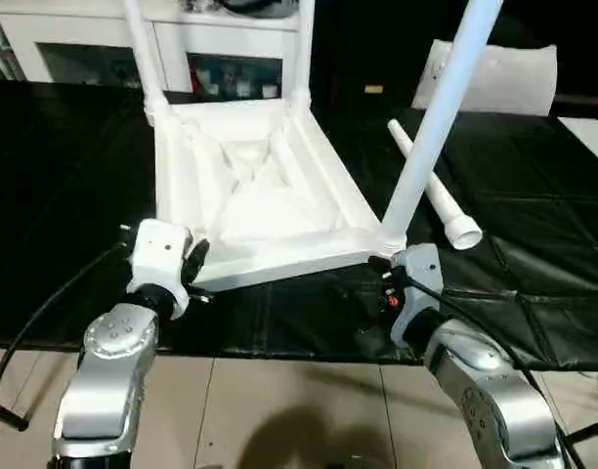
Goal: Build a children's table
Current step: Rotate table base
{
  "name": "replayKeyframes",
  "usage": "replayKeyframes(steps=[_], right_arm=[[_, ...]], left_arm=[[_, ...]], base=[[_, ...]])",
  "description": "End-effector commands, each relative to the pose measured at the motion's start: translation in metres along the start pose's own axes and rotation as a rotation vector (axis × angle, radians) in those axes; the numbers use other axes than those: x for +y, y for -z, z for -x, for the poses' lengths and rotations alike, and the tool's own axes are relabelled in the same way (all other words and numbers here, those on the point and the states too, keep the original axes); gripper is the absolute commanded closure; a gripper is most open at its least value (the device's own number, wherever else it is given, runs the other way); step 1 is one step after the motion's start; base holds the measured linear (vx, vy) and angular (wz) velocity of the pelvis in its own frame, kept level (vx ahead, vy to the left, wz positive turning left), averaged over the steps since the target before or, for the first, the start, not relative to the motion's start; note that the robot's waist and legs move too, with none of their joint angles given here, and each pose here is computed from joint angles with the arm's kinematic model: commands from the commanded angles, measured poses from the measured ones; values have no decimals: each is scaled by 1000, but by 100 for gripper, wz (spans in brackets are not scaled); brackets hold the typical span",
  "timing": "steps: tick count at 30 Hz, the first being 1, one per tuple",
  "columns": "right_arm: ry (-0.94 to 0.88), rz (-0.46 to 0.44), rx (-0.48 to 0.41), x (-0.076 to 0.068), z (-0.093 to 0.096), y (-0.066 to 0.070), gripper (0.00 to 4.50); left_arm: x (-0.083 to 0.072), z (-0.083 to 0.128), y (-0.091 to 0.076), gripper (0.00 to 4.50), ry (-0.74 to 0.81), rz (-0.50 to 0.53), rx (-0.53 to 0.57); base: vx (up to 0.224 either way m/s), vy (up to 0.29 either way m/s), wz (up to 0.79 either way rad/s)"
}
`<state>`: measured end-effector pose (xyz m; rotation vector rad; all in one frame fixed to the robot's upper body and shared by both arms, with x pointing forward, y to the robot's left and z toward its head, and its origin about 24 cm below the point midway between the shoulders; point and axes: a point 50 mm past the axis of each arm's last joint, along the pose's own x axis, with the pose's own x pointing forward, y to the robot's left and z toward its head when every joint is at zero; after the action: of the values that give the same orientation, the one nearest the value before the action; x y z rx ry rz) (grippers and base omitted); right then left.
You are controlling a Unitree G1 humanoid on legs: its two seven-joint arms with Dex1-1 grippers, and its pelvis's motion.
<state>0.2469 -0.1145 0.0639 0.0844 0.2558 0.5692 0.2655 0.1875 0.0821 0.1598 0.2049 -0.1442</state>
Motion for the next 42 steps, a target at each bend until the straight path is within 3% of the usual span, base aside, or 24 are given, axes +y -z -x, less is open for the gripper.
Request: replayKeyframes(steps=[1, 8, 14, 23, 42], right_arm=[[-3, 14, -18, 1, 1, -6, 0], [20, 21, -65, 2, 6, -6, 0], [48, -8, -89, 4, 21, 0, 0], [56, -19, -87, 5, 27, 4, 0], [-2, -7, -80, 5, 22, 6, 0]], left_arm=[[0, 1, -7, 336, -3, 5, -42], [-4, 18, -4, 336, -7, 98, -78], [-1, 32, -4, 336, -12, 104, -131], [-4, 41, -2, 336, -18, 99, -129], [-5, 45, -1, 190, -22, 89, -131]], base=[[0, 0, 0], [0, 0, 0], [0, 0, 0], [0, 0, 0], [67, 5, -4]])
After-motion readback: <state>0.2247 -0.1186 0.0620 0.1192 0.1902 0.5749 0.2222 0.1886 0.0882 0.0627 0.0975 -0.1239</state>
